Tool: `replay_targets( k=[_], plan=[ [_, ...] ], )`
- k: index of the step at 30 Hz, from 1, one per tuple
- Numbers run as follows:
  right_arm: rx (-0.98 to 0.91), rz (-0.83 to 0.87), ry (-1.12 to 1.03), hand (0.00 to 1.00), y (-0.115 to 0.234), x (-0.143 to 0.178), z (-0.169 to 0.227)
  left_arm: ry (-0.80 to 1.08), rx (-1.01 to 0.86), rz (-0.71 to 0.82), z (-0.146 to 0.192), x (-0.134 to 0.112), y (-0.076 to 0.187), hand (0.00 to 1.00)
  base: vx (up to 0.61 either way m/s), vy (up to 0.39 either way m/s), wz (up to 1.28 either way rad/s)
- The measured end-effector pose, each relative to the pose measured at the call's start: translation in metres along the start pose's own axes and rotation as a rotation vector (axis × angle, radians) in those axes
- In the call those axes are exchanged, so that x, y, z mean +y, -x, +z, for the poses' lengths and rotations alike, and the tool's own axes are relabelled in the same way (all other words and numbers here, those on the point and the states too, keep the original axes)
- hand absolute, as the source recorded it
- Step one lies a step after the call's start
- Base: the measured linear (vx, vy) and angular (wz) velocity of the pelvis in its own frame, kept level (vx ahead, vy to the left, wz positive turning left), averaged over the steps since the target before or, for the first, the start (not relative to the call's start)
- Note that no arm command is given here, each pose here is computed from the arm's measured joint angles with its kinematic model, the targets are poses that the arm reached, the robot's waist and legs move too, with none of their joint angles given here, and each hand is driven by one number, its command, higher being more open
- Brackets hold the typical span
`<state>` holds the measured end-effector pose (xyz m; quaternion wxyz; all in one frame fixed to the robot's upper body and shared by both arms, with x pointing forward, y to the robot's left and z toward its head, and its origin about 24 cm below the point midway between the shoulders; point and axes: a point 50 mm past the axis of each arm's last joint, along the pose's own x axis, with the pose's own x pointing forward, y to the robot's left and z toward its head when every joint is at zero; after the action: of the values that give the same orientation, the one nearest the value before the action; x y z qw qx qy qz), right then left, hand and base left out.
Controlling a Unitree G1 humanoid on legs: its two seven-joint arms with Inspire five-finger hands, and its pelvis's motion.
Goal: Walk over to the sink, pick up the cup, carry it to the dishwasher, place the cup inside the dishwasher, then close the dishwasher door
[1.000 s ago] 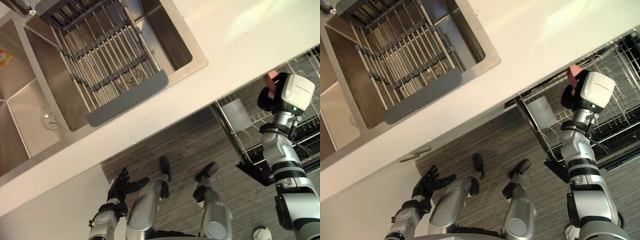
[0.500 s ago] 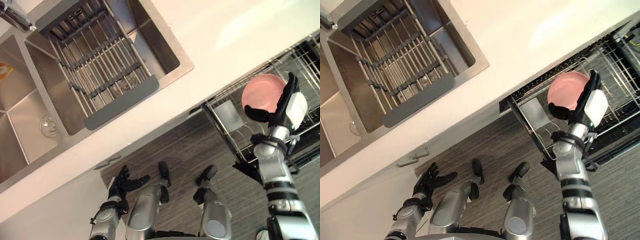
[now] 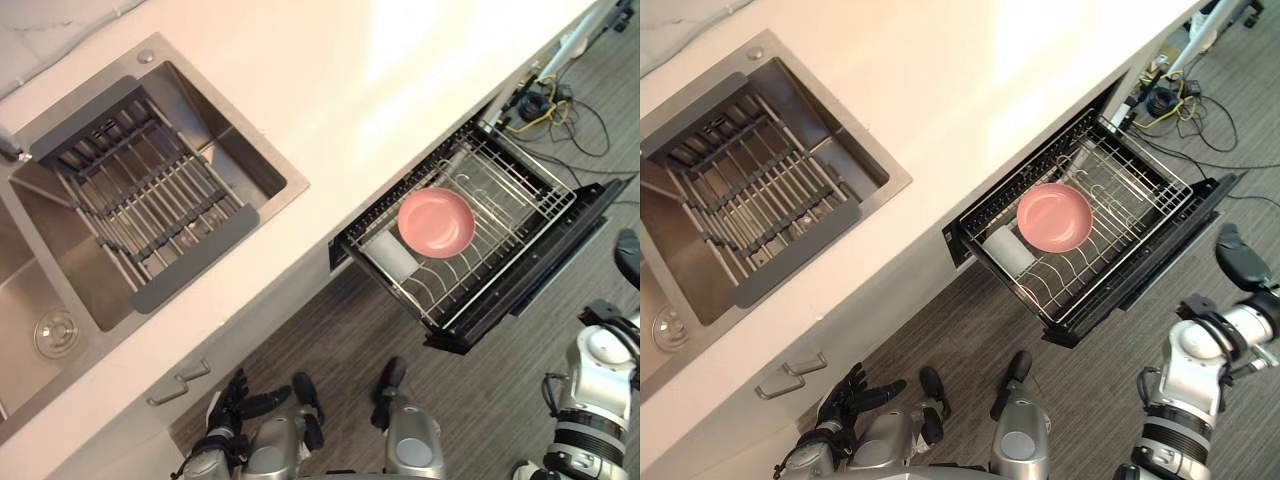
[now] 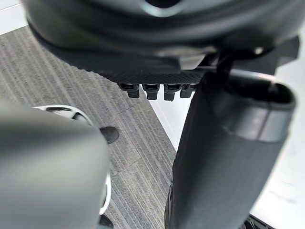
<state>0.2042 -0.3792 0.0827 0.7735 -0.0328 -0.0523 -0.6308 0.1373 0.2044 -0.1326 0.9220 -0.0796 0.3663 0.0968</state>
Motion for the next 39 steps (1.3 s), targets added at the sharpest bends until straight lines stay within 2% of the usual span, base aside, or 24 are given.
replay_targets(
  k=[1,3,7,11,19,24,30,37,38,39],
  plan=[
    [0.037,-0.008,-0.007,0.00,-0.001,-0.001,-0.005,0.001,-0.001,-0.001,0.000,-0.001,0.000,1.00,-0.03,-0.016,-0.20],
    [0.159,-0.045,-0.059,0.00,-0.005,-0.007,-0.021,0.024,-0.022,-0.020,0.005,-0.008,-0.001,1.00,-0.04,-0.022,-0.18],
    [0.258,-0.037,-0.138,0.00,-0.015,-0.004,-0.024,0.053,-0.031,-0.055,0.007,-0.023,-0.002,1.00,-0.02,-0.025,-0.18],
    [0.219,0.069,-0.170,0.00,-0.031,0.011,-0.002,0.083,-0.005,-0.100,0.000,-0.044,-0.001,1.00,0.02,-0.008,-0.11],
    [0.195,0.377,-0.206,0.00,-0.029,0.065,0.023,0.086,0.008,-0.154,0.000,-0.056,-0.001,1.00,-0.01,0.013,0.22],
    [0.192,0.356,-0.241,0.00,-0.042,0.060,0.026,0.116,0.007,-0.173,0.002,-0.062,0.000,1.00,-0.03,0.041,0.48],
    [0.196,0.355,-0.143,0.00,-0.047,0.057,0.018,0.127,0.030,-0.188,-0.007,-0.061,0.003,1.00,-0.05,0.014,0.72],
    [0.149,0.468,0.071,0.00,-0.051,0.089,0.039,0.172,0.068,-0.194,-0.020,-0.057,0.009,1.00,-0.03,-0.065,0.60],
    [0.119,0.513,0.135,1.00,-0.050,0.096,0.045,0.182,0.081,-0.198,-0.023,-0.057,0.010,1.00,0.01,-0.088,0.37],
    [0.098,0.539,0.163,1.00,-0.049,0.102,0.049,0.184,0.083,-0.200,-0.024,-0.057,0.011,1.00,0.02,-0.108,0.32]
  ],
)
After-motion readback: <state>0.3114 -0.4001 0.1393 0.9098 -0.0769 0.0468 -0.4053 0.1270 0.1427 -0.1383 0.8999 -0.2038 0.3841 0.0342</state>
